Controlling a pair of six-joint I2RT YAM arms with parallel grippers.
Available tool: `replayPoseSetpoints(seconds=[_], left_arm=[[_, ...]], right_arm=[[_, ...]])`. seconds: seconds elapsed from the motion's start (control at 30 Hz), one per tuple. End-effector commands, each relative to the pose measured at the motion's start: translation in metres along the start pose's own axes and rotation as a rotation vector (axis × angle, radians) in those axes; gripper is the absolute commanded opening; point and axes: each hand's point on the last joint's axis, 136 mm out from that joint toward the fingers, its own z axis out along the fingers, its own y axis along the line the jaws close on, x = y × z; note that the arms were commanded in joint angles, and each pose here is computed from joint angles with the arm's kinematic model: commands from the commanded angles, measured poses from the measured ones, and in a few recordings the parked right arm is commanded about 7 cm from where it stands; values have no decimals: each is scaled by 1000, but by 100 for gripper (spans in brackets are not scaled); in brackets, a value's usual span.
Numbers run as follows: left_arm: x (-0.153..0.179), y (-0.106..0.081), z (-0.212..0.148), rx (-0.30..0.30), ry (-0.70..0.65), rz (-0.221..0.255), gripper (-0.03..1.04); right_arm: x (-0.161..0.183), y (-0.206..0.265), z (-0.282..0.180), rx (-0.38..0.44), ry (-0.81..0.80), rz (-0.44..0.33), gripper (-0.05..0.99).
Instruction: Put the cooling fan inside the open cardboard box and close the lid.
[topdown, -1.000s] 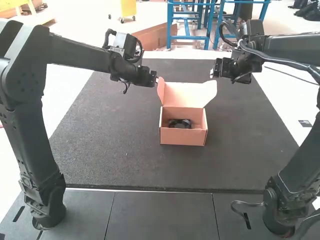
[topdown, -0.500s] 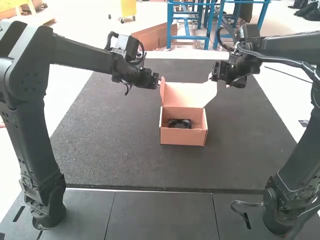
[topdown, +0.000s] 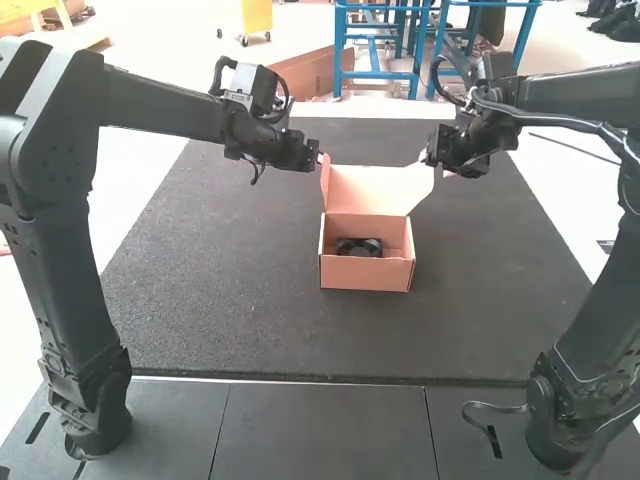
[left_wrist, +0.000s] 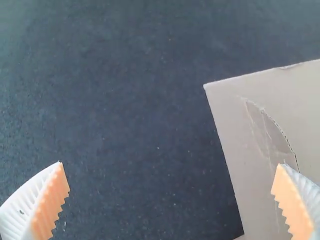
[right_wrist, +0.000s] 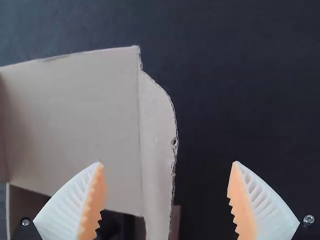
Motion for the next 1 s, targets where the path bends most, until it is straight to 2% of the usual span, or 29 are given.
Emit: replayPoseSetpoints(seconds=[0.0, 0.2, 0.27, 0.37, 0.83, 0.97], left_arm=[[-14, -4, 0, 15, -28, -4, 96], [-14, -4, 0, 15, -29, -3, 96], [-14, -4, 1, 15, -28, -3, 96], [-12, -5, 2, 16, -25, -2, 96], [-11, -5, 4, 15, -20, -4, 96], [-9, -5, 4, 15, -15, -9, 96]], right_arm=[[-14, 4, -1, -25, -24, 13, 53], [-11, 3, 5, -26, -9, 15, 53], [-12, 3, 6, -27, -12, 13, 46], [-17, 4, 6, -31, -28, 8, 43], [-17, 4, 15, -37, -31, -3, 12], [-14, 4, 19, -44, -21, -4, 6]])
